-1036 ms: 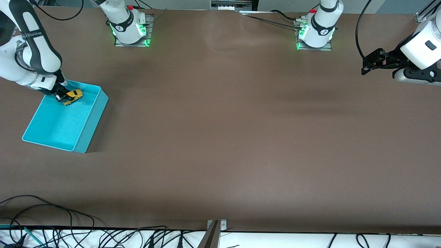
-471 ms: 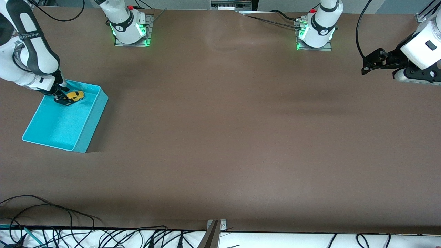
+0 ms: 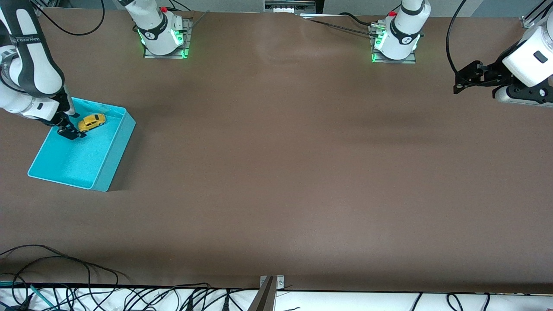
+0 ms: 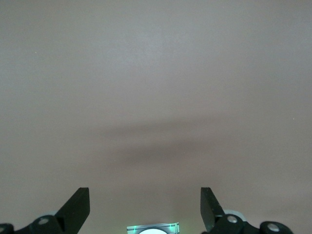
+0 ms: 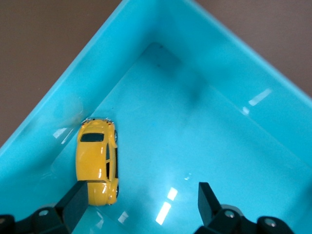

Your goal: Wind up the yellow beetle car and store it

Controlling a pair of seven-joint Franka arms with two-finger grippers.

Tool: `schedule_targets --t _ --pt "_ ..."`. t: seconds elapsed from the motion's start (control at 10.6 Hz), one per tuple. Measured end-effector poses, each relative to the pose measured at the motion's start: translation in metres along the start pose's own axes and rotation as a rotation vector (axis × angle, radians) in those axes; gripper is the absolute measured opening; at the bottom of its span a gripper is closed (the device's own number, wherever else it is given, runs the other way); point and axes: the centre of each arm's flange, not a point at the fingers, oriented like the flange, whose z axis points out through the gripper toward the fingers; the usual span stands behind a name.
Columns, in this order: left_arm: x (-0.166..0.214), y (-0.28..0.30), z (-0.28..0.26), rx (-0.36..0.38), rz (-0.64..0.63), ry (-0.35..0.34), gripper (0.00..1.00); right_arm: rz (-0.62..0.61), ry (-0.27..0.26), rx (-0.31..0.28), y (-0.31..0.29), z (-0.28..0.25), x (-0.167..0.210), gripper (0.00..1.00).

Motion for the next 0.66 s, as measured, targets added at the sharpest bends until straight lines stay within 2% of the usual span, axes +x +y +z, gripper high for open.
schedule_targets --t 0.38,0.66 --pt "0.000 0.000 0.000 0.000 0.000 0.000 1.00 0.138 -0.019 -0.012 0.042 -0.034 0.025 1.00" --pt "0.000 0.000 0.000 0.000 0.000 0.001 1.00 0.297 -0.030 -0.027 0.070 -0.066 0.043 1.00"
